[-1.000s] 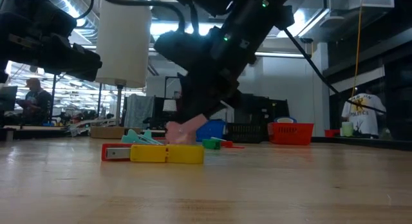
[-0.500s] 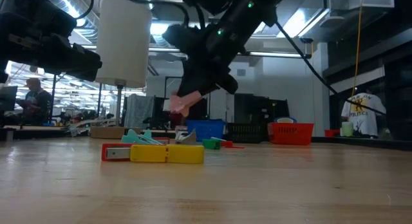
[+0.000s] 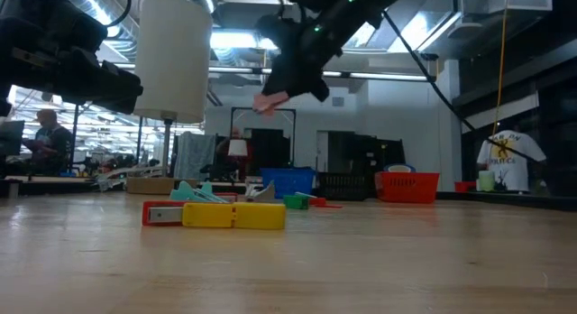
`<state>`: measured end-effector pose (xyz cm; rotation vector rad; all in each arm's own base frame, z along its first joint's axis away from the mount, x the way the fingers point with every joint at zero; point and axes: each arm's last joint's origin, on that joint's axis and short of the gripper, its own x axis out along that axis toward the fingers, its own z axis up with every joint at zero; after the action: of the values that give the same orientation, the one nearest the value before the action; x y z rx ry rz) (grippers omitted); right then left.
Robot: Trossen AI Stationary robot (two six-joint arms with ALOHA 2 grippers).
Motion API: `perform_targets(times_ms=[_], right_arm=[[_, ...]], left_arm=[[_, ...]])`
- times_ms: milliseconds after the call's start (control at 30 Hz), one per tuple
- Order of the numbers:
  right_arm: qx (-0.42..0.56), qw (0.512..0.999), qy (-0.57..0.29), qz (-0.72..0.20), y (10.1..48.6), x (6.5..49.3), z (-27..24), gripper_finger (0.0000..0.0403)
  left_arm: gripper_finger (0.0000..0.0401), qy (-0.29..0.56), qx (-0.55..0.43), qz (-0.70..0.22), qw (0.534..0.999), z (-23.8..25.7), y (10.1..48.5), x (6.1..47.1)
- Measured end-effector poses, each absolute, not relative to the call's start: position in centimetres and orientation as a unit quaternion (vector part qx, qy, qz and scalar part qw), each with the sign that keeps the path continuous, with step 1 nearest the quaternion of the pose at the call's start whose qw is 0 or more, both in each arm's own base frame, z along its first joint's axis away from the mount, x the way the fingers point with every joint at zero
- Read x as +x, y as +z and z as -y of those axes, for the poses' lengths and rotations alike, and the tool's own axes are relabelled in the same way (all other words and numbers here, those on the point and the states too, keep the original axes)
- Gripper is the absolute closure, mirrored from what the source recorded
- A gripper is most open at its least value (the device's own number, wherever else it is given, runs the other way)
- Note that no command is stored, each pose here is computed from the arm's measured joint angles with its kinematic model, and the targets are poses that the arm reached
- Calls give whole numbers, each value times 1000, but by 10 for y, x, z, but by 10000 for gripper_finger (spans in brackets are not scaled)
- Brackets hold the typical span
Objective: Pick and place Stapler, Stapler remover, tape
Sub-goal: Put the pink staple remover into the black bin
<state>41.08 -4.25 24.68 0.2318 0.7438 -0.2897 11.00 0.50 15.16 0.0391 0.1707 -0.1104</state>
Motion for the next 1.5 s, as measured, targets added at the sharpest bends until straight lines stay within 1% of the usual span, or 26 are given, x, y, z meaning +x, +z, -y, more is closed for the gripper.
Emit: perform_targets(times_ms=[167, 367, 533, 700, 833, 1067, 1267, 1367, 1500], right_arm=[[52, 922, -138, -358, 270, 393, 73, 403], [-15, 937, -67, -342, 288, 378, 101, 403], [-44, 941, -40, -332, 295, 368, 121, 403], [-31, 944, -30, -327, 293, 359, 144, 403], [-28, 942, -41, -331, 282, 348, 165, 403], [-6, 943, -91, -321, 257, 328, 195, 403], [13, 936, -129, -328, 225, 307, 213, 403], [38, 928, -152, -337, 206, 294, 218, 403], [43, 915, -191, -354, 186, 279, 223, 403]], left_arm=[[386, -55, 20, -85, 995, -5, 152, 110], [386, -55, 20, -85, 995, -5, 152, 110], [385, -55, 20, -85, 995, -5, 152, 110], [385, -55, 20, -85, 995, -5, 151, 110], [385, -55, 20, -85, 995, -5, 151, 110], [386, -55, 20, -85, 995, -5, 151, 110], [386, -55, 20, -85, 995, -5, 151, 110], [386, -55, 20, -85, 995, -5, 152, 110], [386, -55, 20, -85, 995, -5, 151, 110]])
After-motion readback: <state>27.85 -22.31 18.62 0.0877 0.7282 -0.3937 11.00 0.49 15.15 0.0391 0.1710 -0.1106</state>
